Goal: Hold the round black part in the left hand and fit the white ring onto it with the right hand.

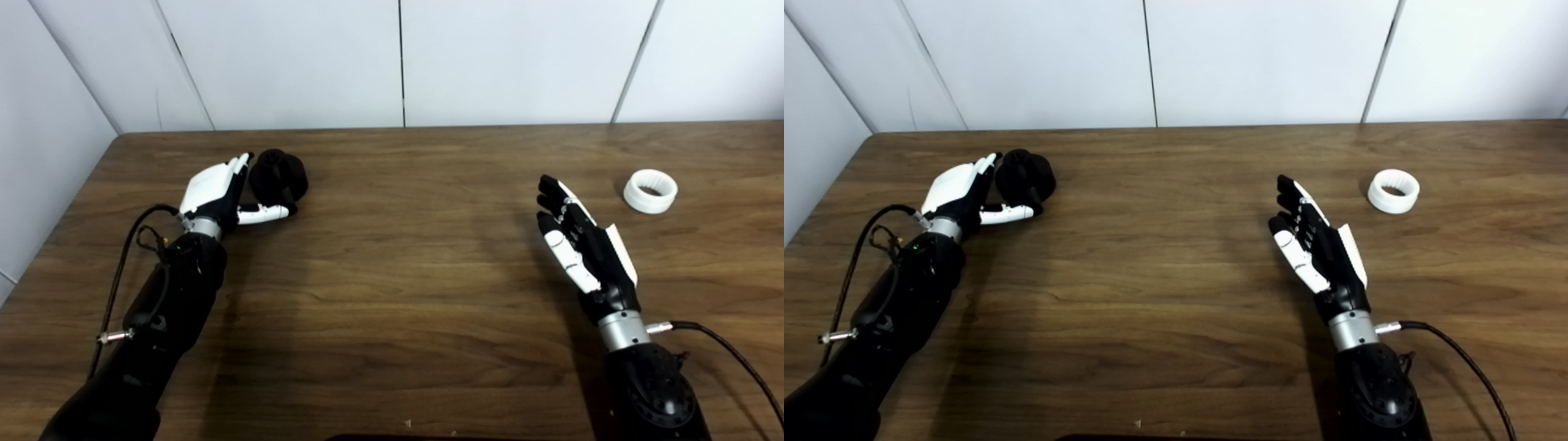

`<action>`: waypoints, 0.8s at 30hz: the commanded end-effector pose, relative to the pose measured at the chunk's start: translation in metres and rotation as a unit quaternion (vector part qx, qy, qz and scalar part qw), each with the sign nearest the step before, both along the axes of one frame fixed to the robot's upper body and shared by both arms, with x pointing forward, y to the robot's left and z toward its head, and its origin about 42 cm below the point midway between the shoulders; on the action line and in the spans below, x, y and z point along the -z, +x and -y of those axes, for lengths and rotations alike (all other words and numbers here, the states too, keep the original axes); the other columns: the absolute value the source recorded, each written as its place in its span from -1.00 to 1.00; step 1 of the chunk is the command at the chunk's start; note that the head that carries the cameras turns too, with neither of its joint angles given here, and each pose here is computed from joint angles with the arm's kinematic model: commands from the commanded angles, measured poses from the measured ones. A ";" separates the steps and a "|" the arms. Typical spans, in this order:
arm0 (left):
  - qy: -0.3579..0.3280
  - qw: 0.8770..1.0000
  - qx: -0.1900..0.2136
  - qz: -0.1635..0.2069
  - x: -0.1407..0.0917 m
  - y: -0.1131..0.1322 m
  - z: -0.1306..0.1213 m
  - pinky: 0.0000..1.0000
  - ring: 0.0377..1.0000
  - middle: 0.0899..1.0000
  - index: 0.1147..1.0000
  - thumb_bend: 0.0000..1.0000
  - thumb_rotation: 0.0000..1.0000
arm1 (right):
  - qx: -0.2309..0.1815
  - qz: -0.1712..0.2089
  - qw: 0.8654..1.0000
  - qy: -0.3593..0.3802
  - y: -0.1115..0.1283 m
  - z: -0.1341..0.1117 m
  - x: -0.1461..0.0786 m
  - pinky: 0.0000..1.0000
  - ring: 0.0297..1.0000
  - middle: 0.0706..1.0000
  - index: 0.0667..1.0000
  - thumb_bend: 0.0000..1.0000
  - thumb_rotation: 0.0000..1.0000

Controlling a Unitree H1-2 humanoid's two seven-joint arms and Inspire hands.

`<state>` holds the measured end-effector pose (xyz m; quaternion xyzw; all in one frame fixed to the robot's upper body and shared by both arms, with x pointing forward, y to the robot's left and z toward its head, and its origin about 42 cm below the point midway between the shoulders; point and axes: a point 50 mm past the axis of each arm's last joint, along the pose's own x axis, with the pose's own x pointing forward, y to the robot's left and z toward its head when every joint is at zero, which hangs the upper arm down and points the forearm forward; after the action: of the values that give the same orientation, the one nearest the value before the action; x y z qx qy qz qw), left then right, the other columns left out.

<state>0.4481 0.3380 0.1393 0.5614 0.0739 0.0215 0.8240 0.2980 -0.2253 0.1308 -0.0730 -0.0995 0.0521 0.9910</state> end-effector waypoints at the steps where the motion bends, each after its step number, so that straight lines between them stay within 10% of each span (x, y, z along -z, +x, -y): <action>1: 0.006 0.998 -0.006 0.061 -0.035 0.022 0.001 1.00 1.00 0.92 0.99 1.00 0.30 | 0.013 -0.023 1.000 -0.007 -0.015 0.011 0.018 0.78 0.85 0.84 0.79 0.08 0.40; 24: -0.122 0.988 0.011 0.095 -0.031 0.028 0.021 1.00 0.94 0.63 0.66 1.00 -0.31 | 0.021 -0.028 0.999 -0.009 -0.022 0.014 0.015 0.72 0.80 0.83 0.79 0.12 0.42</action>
<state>0.4579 0.3193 0.1318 0.4608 0.0396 0.0453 0.8854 0.2880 -0.2328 0.1318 -0.0810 -0.0975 0.0433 0.9910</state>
